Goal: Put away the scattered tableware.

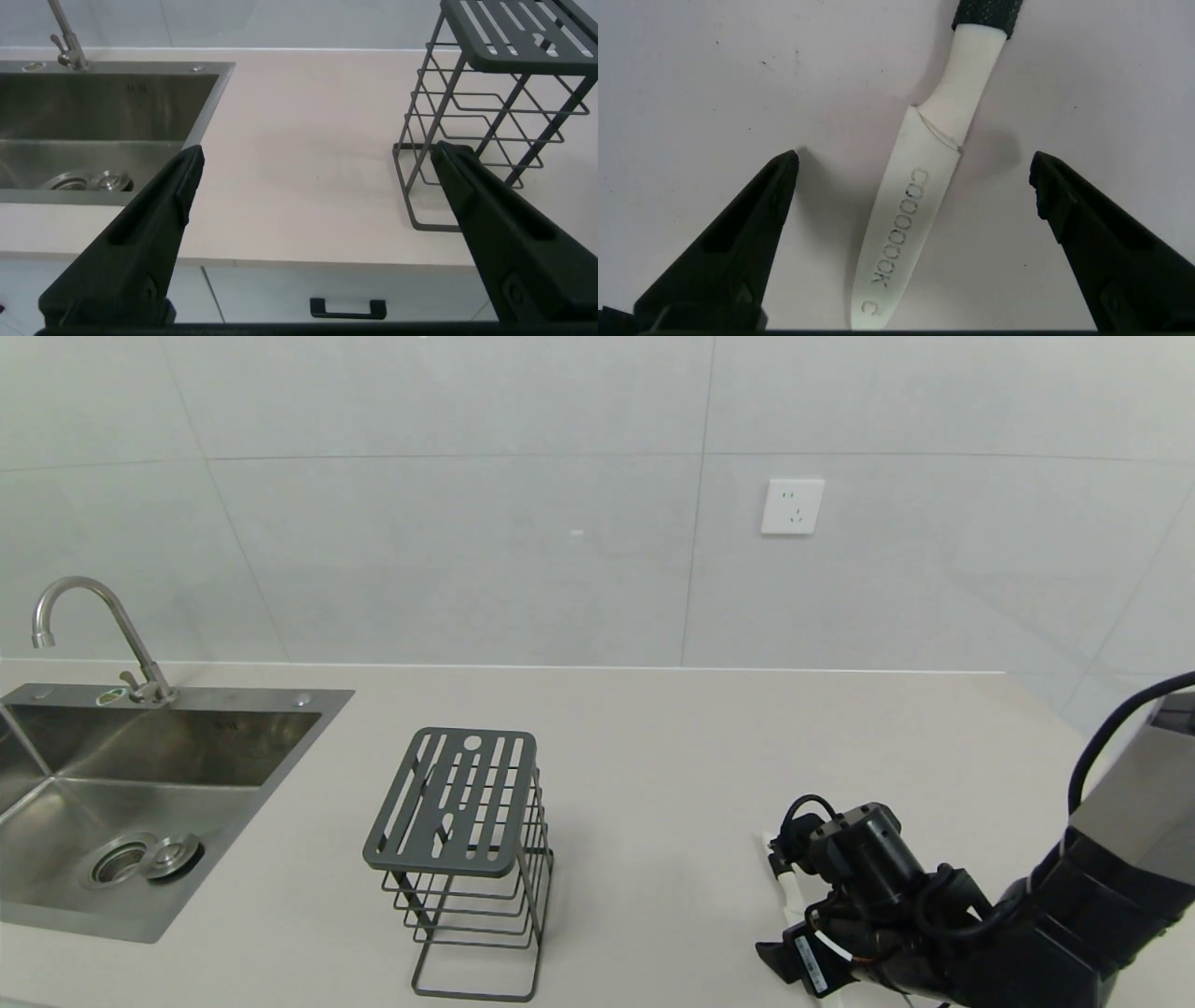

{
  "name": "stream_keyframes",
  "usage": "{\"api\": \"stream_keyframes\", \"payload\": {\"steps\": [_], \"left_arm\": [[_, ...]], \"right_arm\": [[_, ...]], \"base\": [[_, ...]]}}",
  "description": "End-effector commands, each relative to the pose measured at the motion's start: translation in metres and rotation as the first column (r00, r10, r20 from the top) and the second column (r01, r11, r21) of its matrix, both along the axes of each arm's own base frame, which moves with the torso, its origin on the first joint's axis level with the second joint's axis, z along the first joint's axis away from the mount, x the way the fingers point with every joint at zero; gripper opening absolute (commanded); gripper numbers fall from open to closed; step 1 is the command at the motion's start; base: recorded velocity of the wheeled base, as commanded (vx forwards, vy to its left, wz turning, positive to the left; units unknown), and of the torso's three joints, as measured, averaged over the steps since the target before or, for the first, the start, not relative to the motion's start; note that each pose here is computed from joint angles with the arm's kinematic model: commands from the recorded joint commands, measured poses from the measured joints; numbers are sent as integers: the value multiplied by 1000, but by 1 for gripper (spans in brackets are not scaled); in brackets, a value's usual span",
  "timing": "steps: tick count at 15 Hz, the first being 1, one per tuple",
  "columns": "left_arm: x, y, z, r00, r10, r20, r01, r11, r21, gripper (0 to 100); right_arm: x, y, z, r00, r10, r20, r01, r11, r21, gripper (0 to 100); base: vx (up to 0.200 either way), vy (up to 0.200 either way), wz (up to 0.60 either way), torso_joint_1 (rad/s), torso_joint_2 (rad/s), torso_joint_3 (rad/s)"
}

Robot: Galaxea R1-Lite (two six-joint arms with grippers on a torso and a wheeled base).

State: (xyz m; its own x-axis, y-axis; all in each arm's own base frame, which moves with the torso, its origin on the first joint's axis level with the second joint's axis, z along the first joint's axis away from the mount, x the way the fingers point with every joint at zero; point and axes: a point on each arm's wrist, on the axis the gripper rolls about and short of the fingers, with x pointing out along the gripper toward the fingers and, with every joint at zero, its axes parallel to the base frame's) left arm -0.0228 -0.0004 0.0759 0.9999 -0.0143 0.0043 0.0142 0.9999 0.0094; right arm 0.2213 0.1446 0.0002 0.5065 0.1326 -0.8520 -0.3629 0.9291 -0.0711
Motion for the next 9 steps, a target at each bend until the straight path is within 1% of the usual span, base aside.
{"api": "stream_keyframes", "payload": {"steps": [1,4,6,8,9], "left_arm": [[0,0,0,1000,0,-1,0,1000,0,100],[0,0,0,1000,2,0,-2,1000,-2,100],[0,0,0,1000,2,-1,-2,1000,-2,100],[0,0,0,1000,2,0,-2,1000,-2,100],[0,0,0,1000,2,0,-2,1000,-2,100]], "right_arm": [[-4,1,-5,1000,11,-19,-11,1000,-14,0],[-10,2,-12,998,29,-52,-31,999,-34,0],[-9,2,-10,999,28,-44,-29,999,-29,0],[-6,5,-7,999,34,-9,-34,999,-9,0],[-2,8,1,998,45,52,-47,999,28,0]], "base": [[0,0,0,0,0,0],[0,0,0,0,0,0],[0,0,0,0,0,0],[0,0,0,0,0,0],[0,0,0,0,0,0]]}}
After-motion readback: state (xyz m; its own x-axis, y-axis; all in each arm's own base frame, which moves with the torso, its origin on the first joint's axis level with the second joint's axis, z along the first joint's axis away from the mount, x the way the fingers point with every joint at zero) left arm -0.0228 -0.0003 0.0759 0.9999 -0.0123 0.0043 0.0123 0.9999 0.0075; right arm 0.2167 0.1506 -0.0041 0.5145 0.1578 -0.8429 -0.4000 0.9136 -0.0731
